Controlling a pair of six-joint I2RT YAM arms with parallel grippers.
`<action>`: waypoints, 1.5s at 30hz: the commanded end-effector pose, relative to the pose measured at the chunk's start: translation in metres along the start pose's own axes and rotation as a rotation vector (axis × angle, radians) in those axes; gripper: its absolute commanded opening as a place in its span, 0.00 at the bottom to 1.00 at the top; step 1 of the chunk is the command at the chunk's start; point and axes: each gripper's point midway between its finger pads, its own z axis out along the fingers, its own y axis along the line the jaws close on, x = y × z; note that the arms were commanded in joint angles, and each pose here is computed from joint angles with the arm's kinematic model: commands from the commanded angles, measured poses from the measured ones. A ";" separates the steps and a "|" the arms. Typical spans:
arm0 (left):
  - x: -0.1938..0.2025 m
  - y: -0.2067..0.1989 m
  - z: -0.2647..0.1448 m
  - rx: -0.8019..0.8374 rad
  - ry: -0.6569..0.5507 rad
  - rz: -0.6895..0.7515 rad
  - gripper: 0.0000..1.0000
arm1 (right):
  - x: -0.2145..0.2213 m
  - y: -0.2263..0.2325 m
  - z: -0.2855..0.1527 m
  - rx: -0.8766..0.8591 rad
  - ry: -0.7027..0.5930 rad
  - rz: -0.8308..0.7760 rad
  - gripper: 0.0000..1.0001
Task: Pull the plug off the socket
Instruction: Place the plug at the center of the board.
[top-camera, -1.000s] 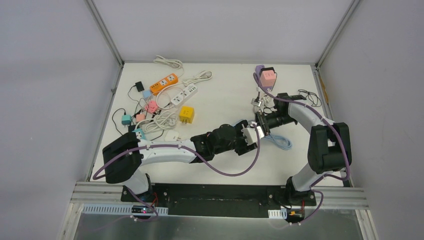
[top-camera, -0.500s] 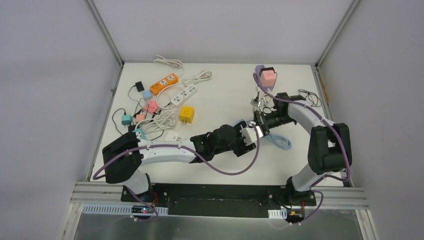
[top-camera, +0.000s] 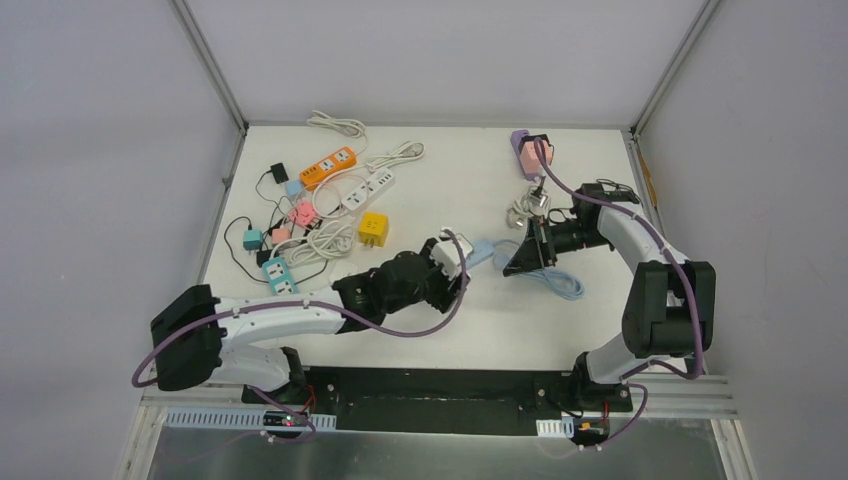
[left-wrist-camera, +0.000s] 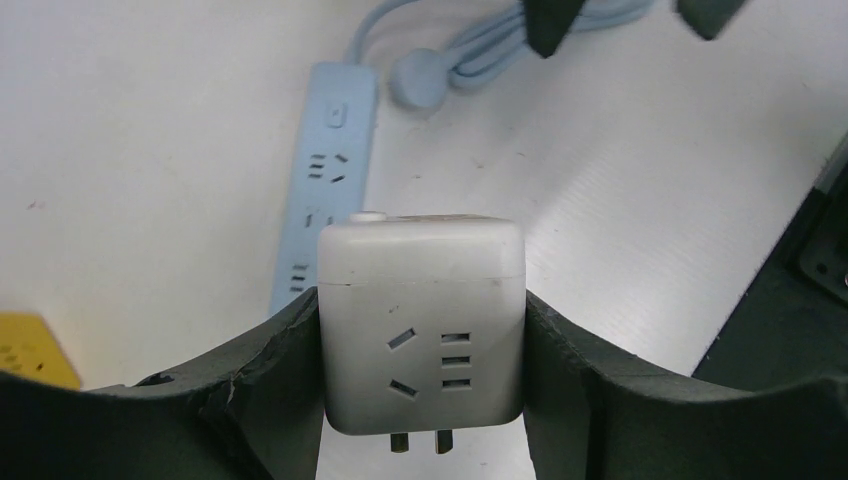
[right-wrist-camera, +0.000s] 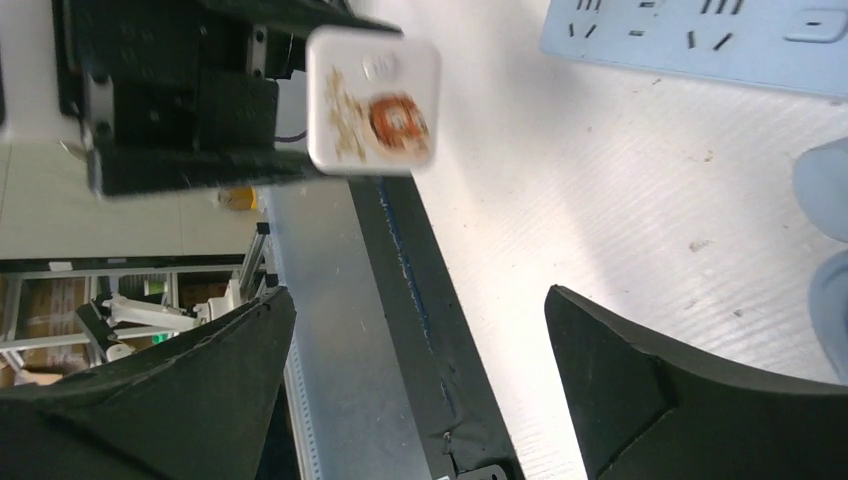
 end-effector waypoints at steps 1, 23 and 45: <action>-0.009 0.043 -0.027 -0.187 -0.007 -0.222 0.00 | -0.008 0.002 -0.014 0.031 -0.058 -0.074 1.00; 0.100 0.189 -0.091 -0.743 0.252 -0.631 0.00 | -0.015 -0.018 -0.040 0.112 -0.196 -0.041 1.00; 0.143 0.207 -0.055 -0.806 0.358 -0.779 0.39 | -0.014 -0.025 -0.043 0.113 -0.216 -0.028 1.00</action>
